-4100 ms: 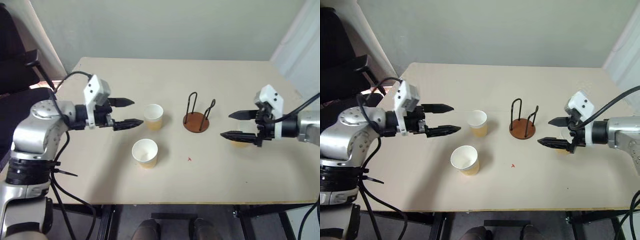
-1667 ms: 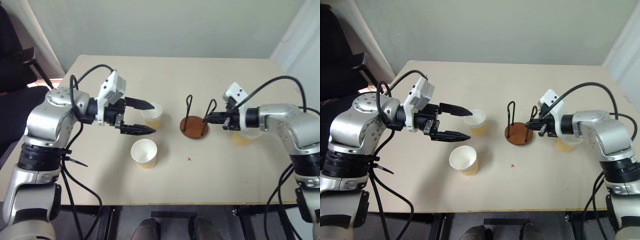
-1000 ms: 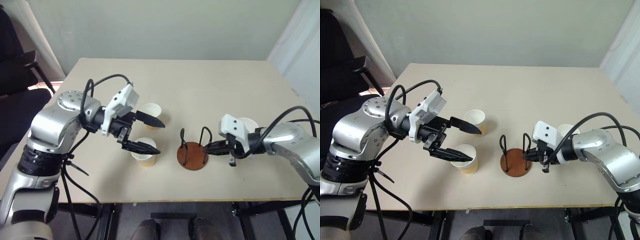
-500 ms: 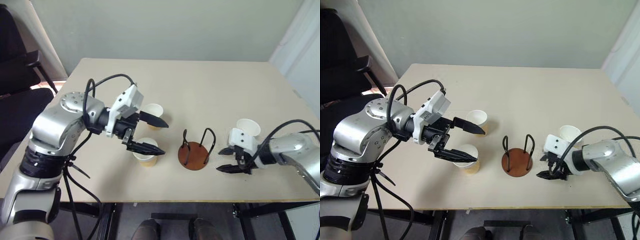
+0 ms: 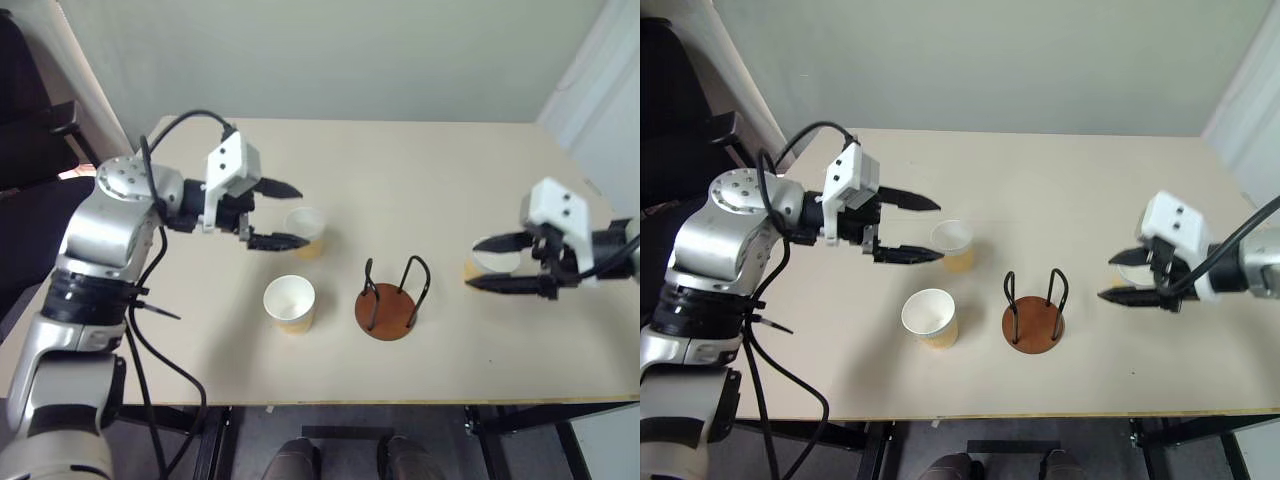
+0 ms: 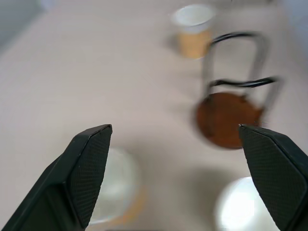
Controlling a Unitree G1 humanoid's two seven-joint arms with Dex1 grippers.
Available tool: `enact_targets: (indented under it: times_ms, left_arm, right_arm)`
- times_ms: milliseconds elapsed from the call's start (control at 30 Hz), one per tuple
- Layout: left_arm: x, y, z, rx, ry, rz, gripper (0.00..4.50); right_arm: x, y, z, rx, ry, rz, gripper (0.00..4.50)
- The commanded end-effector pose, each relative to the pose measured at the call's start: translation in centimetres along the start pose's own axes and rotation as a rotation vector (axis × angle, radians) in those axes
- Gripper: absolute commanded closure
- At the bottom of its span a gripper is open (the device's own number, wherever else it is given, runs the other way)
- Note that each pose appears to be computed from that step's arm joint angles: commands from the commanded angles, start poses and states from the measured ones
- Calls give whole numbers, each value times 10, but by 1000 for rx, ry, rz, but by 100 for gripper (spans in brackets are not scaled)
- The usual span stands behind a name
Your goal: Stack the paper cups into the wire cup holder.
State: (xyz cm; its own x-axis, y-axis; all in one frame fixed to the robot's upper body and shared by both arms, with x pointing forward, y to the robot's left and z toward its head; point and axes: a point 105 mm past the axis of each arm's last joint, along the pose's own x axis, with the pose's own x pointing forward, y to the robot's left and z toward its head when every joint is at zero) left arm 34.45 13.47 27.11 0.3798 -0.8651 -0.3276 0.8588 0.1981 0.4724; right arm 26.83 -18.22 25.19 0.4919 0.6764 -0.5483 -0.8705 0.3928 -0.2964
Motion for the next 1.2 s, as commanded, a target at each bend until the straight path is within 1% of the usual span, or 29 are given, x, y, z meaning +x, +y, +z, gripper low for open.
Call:
enact_targets:
  times_ms: [33,100,233,367,467,567,667,800,933,1200]
  left_arm:
    - [1,12,15,158,67,37,0]
    - [3,14,16,244,134,25,0]
    - [2,16,4,446,348,-26,0]
    - [3,21,-9,573,474,-70,0]
    - [10,20,-11,608,491,-93,0]
    - [15,17,-8,617,468,-113,0]
    - [14,13,-6,600,454,-142,0]
    - [10,18,-21,591,515,-142,0]
    - [14,20,-30,602,544,-144,0]
    - [29,23,-42,602,557,-178,0]
  right_arm:
    - [-7,-3,19,-20,-58,-3,145]
    - [-5,-4,24,-20,-72,1,145]
    - [-2,-3,28,-18,-80,23,145]
    - [-3,2,38,-29,-112,67,145]
    - [-7,9,49,-38,-149,109,145]
    - [-8,9,50,-35,-146,112,145]
    - [-9,9,49,-27,-142,111,145]
    - [-9,10,47,-16,-134,109,145]
    - [-8,11,46,-7,-133,112,145]
    - [-7,14,47,-4,-137,117,145]
